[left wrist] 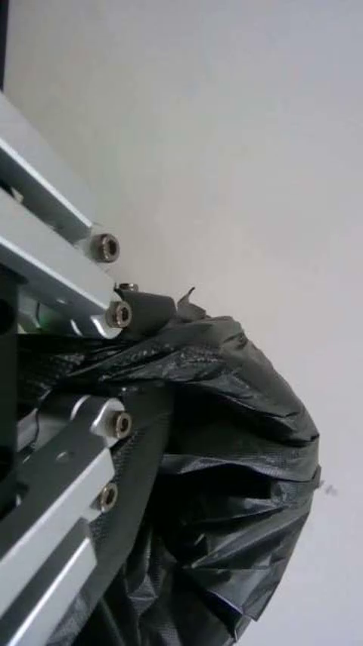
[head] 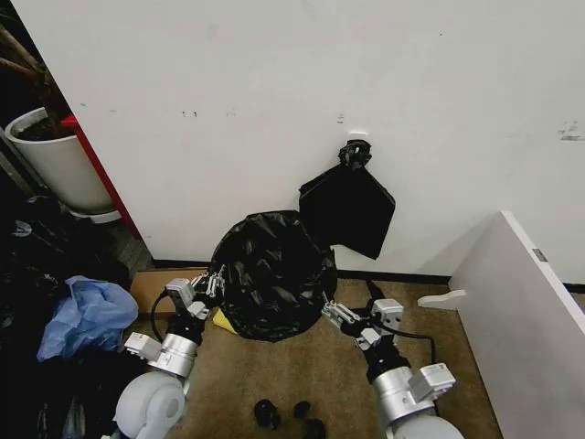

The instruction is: Place the garbage bag over the trash bin.

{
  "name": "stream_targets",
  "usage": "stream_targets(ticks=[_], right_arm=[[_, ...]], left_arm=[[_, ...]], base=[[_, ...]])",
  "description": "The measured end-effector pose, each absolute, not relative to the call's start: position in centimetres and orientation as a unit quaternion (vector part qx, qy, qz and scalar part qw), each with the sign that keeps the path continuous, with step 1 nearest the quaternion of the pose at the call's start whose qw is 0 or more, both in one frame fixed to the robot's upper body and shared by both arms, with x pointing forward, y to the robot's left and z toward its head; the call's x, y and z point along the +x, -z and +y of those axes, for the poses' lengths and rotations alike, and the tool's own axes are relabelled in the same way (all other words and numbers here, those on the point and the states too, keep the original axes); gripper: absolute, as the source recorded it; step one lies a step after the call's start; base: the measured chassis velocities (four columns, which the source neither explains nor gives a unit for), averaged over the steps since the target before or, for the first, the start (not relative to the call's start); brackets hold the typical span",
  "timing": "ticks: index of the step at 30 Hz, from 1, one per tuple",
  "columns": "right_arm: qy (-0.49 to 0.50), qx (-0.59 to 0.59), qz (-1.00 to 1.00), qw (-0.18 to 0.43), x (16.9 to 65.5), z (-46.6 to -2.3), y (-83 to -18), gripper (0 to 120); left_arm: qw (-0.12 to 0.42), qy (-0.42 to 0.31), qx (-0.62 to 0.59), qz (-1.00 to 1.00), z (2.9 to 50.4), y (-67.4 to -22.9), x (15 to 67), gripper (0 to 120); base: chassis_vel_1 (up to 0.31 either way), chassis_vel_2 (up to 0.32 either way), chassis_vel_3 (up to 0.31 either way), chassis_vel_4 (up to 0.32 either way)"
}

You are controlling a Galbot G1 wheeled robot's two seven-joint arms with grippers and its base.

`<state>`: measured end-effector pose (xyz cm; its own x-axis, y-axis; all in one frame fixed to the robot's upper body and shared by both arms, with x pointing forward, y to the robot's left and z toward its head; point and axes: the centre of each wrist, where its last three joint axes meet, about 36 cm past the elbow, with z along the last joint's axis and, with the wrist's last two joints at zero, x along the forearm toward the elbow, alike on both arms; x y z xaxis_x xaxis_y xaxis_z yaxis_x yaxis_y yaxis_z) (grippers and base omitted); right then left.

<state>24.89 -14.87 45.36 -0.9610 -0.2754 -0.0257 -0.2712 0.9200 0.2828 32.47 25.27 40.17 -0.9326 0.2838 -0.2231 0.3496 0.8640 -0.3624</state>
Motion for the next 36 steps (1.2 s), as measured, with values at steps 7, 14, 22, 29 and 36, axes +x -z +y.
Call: stream_targets(ticks=[7, 14, 22, 29, 36], right_arm=[[0.117, 0.140, -0.983, 0.025, 25.4, -14.4, -44.4, 57], [0.097, 0.136, -0.986, 0.026, 25.5, -14.5, -44.0, 32], [0.104, 0.117, -0.986, 0.052, 25.6, -14.6, -44.5, 4], [0.067, 0.087, -0.991, 0.076, 25.7, -14.7, -45.1, 1], [0.059, 0.080, -0.992, 0.080, 25.4, -14.7, -45.6, 4]], left_arm=[[0.087, 0.203, 0.170, 0.961, 24.9, -40.6, 32.3, 4], [0.089, 0.197, 0.171, 0.961, 24.9, -40.5, 32.4, 4], [0.093, 0.187, 0.177, 0.962, 25.1, -40.3, 32.6, 4], [0.135, 0.163, 0.217, 0.953, 24.6, -40.5, 32.3, 4], [0.159, 0.141, 0.230, 0.950, 24.1, -39.6, 32.2, 4]], base=[[0.000, 0.000, 0.000, 0.000], [0.000, 0.000, 0.000, 0.000], [0.000, 0.000, 0.000, 0.000], [0.000, 0.000, 0.000, 0.000], [0.000, 0.000, 0.000, 0.000]])
